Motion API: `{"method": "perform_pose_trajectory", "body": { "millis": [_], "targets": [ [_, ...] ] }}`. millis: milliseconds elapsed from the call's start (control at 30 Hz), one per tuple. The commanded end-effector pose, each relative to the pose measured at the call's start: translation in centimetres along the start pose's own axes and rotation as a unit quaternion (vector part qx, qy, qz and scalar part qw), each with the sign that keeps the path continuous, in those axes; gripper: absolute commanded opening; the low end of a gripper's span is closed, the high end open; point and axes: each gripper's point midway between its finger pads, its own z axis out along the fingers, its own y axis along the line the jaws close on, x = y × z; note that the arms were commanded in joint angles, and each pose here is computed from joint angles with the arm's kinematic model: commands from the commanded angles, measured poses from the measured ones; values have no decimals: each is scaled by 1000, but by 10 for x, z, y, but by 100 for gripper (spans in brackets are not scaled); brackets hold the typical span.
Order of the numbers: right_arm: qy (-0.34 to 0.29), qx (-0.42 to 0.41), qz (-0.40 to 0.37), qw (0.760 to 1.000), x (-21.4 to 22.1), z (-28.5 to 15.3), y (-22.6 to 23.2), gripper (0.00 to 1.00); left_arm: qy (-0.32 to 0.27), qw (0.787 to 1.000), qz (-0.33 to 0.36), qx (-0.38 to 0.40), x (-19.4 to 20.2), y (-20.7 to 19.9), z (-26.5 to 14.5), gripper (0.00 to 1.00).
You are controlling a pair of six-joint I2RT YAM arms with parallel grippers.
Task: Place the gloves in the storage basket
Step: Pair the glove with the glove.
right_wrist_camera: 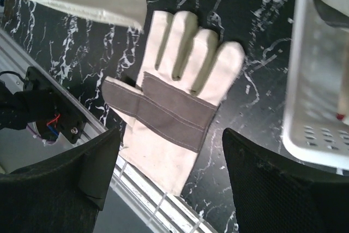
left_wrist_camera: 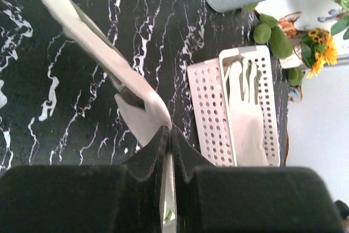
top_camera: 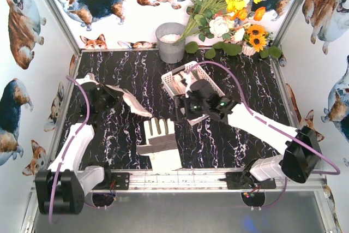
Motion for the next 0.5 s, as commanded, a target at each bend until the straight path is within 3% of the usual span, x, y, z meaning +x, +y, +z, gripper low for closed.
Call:
{"method": "perform_pose_trajectory", "body": {
  "millis": [0, 267, 467],
  "targets": [
    [-83, -42, -65, 994, -46, -4, 47, 78, 41, 999, 9, 10, 12, -15, -22, 0],
    [-110, -87, -150, 979, -51, -5, 92, 82, 38, 998, -2, 51, 10, -54, -37, 0],
    [-127, -49, -239, 961, -44, -4, 106, 84, 40, 996, 3, 86, 14, -87, -42, 0]
  ]
}}
